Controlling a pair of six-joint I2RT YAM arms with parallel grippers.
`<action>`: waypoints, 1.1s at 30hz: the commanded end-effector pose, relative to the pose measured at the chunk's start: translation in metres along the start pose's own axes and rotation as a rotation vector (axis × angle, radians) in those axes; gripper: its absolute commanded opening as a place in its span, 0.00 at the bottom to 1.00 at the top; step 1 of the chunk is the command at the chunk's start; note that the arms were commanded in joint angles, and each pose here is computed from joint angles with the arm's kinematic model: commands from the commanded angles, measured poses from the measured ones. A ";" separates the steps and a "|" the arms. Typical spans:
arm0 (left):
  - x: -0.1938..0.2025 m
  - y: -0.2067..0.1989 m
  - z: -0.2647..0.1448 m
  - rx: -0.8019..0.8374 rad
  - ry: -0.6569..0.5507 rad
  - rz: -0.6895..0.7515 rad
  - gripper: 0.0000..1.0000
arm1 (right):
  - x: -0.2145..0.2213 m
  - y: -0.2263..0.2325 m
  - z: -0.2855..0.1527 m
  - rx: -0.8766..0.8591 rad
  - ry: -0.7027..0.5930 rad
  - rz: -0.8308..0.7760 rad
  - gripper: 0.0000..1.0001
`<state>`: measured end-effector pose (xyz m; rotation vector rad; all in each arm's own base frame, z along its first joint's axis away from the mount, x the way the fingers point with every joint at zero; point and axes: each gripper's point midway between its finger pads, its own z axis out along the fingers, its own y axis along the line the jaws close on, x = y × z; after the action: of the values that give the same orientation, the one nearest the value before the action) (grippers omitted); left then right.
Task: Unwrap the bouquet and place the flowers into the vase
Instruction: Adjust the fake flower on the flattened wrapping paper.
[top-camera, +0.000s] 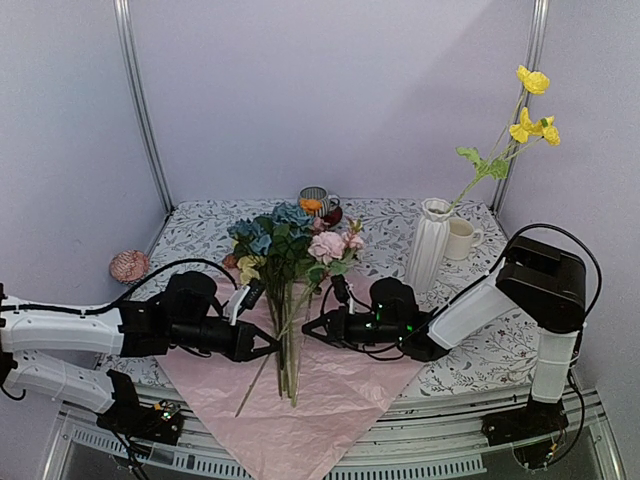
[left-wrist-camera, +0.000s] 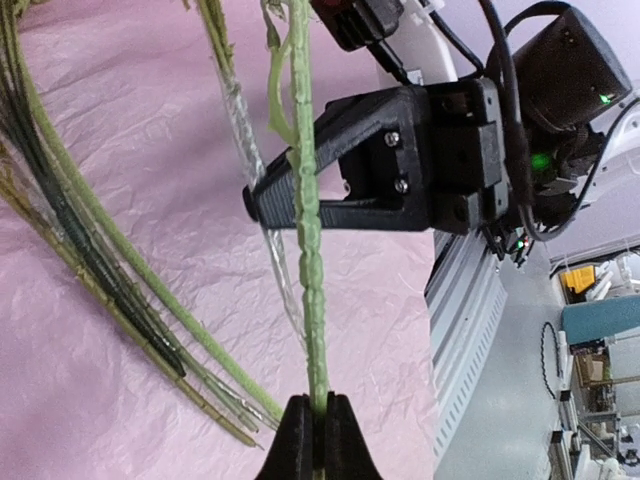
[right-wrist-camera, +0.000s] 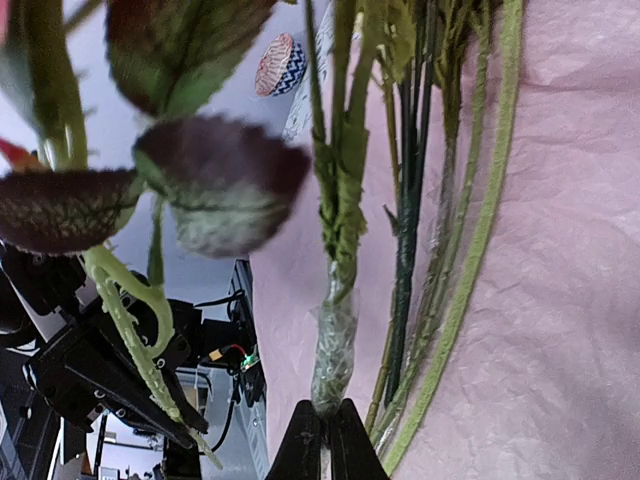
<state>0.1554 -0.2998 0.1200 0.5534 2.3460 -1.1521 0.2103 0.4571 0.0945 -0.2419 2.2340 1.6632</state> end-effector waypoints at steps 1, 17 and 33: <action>0.007 0.011 -0.009 -0.052 0.001 -0.020 0.00 | -0.014 -0.015 -0.009 0.030 -0.076 0.012 0.03; -0.047 -0.048 -0.062 0.140 -0.268 0.096 0.00 | -0.007 -0.025 0.005 0.018 -0.018 0.026 0.06; -0.077 -0.051 -0.094 0.190 -0.559 0.110 0.00 | -0.008 -0.009 0.007 0.073 -0.020 -0.068 0.48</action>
<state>0.1602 -0.2666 0.2259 0.4085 1.8401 -1.2764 0.2158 0.4727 0.0753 -0.2797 2.2641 1.6464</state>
